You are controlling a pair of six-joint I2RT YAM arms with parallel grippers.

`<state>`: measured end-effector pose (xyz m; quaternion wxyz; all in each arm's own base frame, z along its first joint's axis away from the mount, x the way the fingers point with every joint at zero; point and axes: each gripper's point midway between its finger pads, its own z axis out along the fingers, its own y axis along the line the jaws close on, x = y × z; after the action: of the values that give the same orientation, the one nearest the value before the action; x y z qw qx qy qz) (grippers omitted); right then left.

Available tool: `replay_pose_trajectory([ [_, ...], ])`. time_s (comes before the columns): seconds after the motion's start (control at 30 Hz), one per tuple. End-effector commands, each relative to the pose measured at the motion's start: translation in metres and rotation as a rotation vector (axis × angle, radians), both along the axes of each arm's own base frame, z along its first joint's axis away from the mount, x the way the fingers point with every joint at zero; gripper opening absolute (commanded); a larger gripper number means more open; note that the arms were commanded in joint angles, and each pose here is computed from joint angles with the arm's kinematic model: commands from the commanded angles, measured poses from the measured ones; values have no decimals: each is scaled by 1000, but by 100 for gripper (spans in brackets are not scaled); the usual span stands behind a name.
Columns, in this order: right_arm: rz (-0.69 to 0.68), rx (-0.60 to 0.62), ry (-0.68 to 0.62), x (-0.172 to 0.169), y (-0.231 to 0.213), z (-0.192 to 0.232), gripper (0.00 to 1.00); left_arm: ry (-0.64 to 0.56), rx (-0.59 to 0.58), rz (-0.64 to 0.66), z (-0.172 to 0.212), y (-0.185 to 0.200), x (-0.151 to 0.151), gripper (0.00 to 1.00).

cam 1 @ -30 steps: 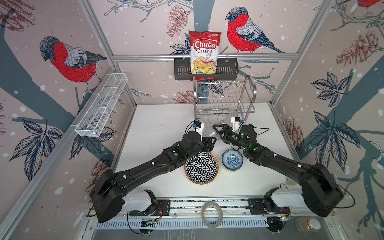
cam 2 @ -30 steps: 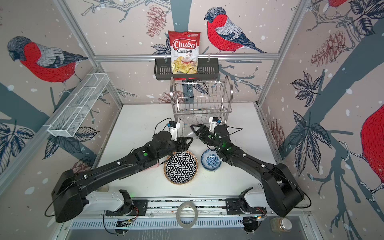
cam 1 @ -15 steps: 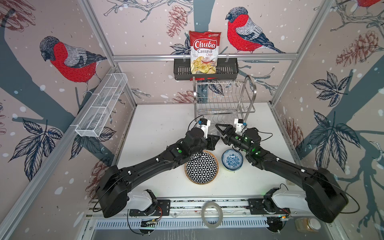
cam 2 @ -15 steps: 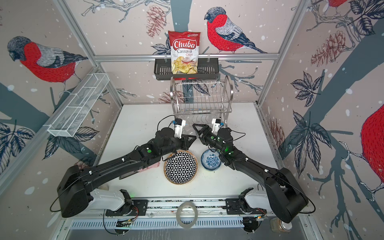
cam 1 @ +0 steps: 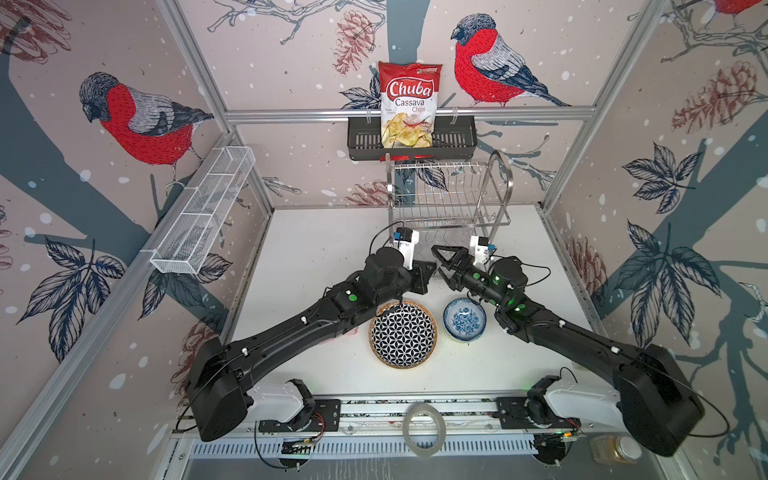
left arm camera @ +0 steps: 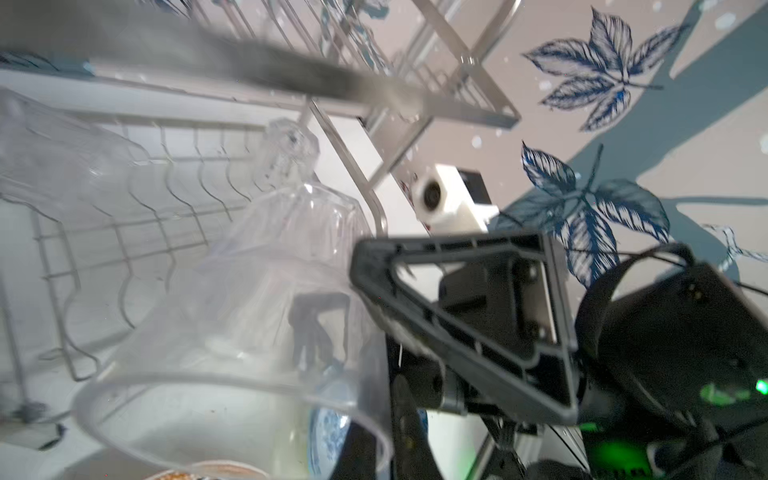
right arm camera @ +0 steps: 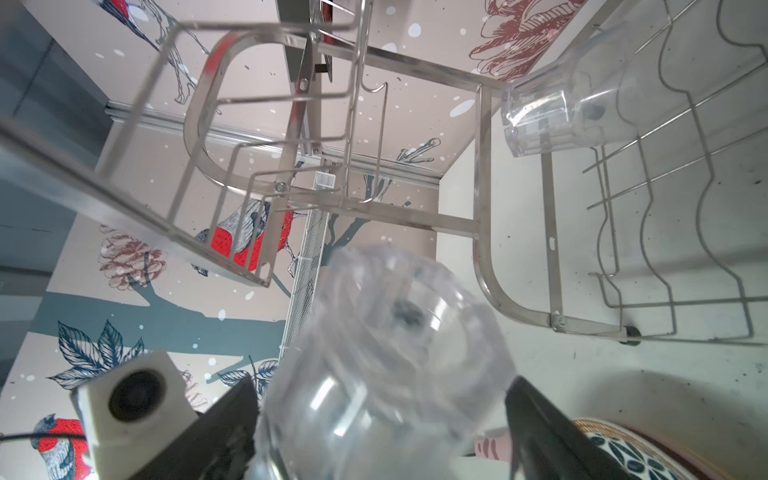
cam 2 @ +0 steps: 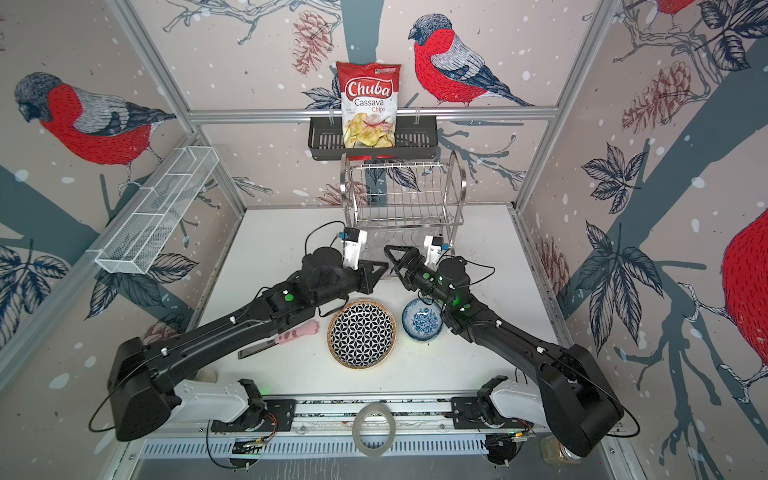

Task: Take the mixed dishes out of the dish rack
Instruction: 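Grasp the clear glass with the left gripper while the right gripper releases it, then lower the glass with the left gripper beside the patterned plate while the right gripper waits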

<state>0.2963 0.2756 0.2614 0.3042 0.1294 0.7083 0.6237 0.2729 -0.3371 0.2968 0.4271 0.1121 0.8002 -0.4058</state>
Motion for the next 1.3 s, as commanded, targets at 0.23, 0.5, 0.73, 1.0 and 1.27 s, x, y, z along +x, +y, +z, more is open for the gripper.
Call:
replay_pose_trajectory([
  [0.23, 12, -79, -63, 4, 3, 1, 99, 73, 160, 87, -14, 58, -8, 0],
  [0.5, 6, -127, -39, 4, -3, -16, 99, 178, 237, 196, -33, 115, -9, 0],
  [0.73, -4, -163, -24, 3, -8, -27, 99, 365, 438, 298, -74, 163, -7, 0],
  [1.0, -25, -185, 2, 4, -16, -39, 99, 522, 541, 280, -111, 179, -1, 0],
  [1.27, -39, -195, 10, 5, -22, -44, 99, 650, 653, 236, -143, 175, 2, 0],
])
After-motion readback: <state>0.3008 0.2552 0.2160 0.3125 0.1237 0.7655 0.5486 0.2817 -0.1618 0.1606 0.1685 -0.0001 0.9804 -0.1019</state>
